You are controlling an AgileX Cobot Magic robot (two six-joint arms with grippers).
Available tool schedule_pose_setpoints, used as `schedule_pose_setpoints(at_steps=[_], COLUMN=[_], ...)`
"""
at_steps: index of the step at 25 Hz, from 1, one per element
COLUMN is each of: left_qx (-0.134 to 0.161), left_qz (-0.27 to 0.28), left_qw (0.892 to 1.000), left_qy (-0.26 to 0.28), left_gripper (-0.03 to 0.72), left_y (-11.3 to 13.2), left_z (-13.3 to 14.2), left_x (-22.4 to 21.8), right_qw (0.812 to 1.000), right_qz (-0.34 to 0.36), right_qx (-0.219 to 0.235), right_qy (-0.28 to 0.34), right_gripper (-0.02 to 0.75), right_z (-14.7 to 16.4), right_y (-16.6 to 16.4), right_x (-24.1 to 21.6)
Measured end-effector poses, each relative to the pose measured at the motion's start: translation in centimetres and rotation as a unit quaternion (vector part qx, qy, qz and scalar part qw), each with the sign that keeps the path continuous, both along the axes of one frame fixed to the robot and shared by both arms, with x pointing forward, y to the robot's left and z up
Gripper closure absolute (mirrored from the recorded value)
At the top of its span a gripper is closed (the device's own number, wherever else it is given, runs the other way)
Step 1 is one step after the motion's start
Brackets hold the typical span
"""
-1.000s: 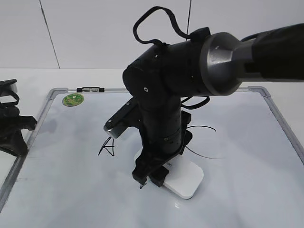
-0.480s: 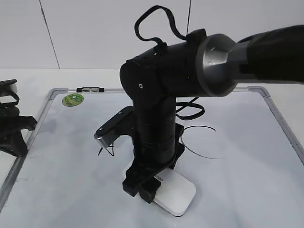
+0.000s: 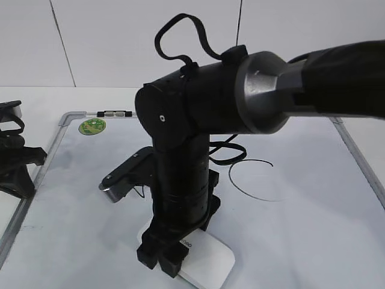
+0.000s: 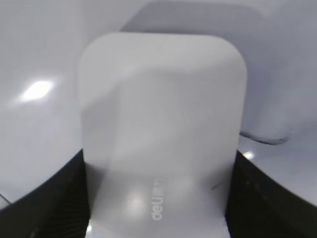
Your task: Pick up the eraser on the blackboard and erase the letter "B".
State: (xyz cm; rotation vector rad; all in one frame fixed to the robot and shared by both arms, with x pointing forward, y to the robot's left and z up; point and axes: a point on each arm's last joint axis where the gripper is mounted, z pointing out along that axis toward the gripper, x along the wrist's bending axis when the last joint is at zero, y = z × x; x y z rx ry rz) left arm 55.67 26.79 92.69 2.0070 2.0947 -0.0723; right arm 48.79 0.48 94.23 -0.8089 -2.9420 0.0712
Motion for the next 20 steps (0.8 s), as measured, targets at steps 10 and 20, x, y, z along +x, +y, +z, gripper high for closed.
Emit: schedule_pose_setpoints(at_steps=[10,20], left_qx=[0.000,0.000], left_qz=[0.000,0.000], left_qw=[1.000,1.000], left_qy=[0.000,-0.001], left_gripper=[0.667,0.667], left_y=[0.00,0.00], left_z=[0.00,0.00], left_x=[0.00,0.01], right_qw=[1.000,1.000], right_qz=[0.015,0.010], right_qx=[0.017,-0.006], right_qy=[0.019,-0.006], right_gripper=[0.209,0.209], right_z=[0.05,-0.01], right_y=[0.76,0.04], right_x=[-0.93,-0.09])
